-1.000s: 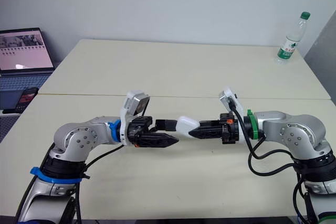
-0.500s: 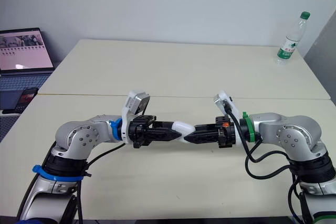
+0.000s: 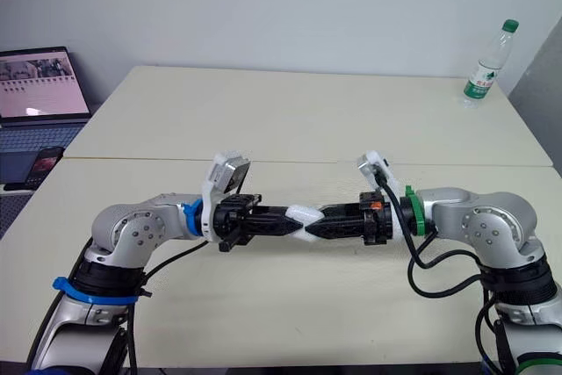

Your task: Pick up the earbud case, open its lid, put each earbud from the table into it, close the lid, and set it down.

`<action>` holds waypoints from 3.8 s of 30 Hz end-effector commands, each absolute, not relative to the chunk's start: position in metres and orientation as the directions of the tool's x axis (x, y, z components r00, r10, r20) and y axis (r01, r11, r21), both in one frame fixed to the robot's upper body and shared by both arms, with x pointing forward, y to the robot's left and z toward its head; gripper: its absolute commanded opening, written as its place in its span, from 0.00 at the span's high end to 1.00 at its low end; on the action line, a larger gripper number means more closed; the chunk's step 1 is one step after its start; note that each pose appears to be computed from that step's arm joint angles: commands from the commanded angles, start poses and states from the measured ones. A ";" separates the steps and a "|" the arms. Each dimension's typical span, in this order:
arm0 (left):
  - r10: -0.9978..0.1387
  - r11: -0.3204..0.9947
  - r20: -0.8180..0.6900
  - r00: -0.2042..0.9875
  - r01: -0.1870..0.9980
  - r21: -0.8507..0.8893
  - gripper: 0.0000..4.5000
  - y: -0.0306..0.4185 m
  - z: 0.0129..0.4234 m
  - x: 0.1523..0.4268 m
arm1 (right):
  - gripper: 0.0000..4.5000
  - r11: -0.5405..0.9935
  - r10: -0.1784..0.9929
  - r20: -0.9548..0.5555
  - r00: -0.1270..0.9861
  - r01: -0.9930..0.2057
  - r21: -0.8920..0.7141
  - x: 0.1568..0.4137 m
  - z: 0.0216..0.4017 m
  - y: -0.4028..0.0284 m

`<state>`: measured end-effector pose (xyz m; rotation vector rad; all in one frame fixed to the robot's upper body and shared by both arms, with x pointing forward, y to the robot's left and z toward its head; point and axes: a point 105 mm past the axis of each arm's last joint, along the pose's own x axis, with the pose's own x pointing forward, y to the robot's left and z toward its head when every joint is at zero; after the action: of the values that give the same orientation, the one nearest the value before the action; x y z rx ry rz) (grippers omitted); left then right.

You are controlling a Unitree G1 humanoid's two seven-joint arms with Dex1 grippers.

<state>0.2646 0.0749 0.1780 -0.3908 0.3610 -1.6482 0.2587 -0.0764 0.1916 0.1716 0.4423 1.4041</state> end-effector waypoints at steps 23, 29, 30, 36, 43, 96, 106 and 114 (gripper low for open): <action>-0.993 -0.120 0.059 -0.105 0.906 -0.407 0.83 0.074 0.181 0.266 | 0.01 0.415 0.891 -0.256 0.376 -0.903 0.115 0.293 0.211 -0.093; -0.995 -0.100 0.050 -0.087 0.907 -0.410 0.83 0.077 0.178 0.267 | 0.01 0.442 0.883 -0.206 0.422 -0.895 0.060 0.302 0.232 -0.102; -0.996 -0.092 0.047 -0.079 0.909 -0.406 0.83 0.077 0.177 0.268 | 0.01 0.437 0.886 -0.199 0.418 -0.898 0.058 0.300 0.236 -0.103; -0.999 0.035 0.014 0.041 0.946 -0.321 0.83 0.084 0.173 0.281 | 0.01 0.481 0.842 -0.283 0.458 -0.877 0.010 0.300 0.228 -0.120; -0.987 0.160 -0.042 0.155 0.976 -0.148 0.83 0.092 0.169 0.283 | 0.01 0.454 0.667 -0.603 0.439 -0.880 -0.139 0.295 0.177 -0.158; -0.944 0.327 0.001 0.329 0.941 -0.088 0.83 0.078 0.156 0.274 | 0.91 0.520 0.417 -0.755 0.506 -0.814 -0.258 0.331 0.151 -0.153; -0.847 0.504 0.181 0.499 0.863 -0.019 0.83 0.078 0.183 0.307 | 0.91 0.697 0.675 -0.203 0.710 -0.703 -0.142 0.337 0.227 -0.131; -0.782 0.561 0.286 0.554 0.825 -0.065 0.83 0.062 0.204 0.328 | 0.91 0.709 0.637 0.248 0.730 -0.681 0.183 0.339 0.274 -0.113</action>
<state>0.3263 0.0638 0.1894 -0.2017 -0.1753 -0.9692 0.3448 -0.1099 0.2515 0.2421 -0.0659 0.7454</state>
